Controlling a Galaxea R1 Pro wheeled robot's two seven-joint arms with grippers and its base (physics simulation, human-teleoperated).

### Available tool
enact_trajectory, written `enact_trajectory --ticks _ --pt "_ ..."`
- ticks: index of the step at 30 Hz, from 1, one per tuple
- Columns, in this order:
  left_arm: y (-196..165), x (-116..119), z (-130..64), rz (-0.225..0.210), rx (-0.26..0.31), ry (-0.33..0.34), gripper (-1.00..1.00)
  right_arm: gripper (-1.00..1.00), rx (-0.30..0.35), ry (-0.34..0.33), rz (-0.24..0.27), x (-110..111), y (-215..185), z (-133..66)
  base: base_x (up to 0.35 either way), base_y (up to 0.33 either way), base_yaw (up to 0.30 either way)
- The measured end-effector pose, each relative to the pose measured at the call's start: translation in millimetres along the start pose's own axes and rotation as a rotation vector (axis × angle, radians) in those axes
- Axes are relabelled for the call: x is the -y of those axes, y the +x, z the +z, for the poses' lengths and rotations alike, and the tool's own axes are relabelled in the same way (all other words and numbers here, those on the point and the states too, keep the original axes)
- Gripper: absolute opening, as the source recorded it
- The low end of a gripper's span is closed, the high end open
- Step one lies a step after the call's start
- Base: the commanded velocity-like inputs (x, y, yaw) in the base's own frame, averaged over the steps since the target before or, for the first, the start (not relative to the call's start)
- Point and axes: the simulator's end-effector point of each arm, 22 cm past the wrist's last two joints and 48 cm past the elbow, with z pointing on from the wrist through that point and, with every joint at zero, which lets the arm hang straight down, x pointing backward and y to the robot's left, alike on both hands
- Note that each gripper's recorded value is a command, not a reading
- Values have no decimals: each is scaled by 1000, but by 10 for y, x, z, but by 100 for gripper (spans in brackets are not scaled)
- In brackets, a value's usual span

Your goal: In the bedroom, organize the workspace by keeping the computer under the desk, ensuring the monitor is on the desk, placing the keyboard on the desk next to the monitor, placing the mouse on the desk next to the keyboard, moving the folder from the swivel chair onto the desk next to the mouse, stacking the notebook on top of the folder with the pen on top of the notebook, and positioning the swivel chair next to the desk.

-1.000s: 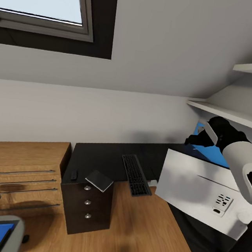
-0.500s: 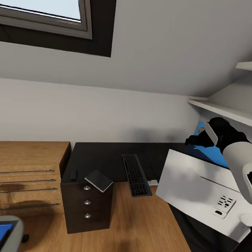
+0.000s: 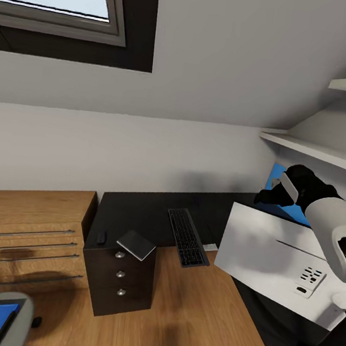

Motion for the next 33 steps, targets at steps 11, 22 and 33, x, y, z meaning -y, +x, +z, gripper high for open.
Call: enact_trajectory --ticks 11,22,33 --pt "65 -16 13 1 -16 -4 100 100 -24 3 -8 -21 139 206 0 0 0" --pt "110 -28 21 2 -28 -7 100 100 -22 3 -13 -37 150 293 0 0 0" --pt "110 12 18 -8 -28 -6 100 100 -1 -4 -76 -340 91 295 0 0 0"
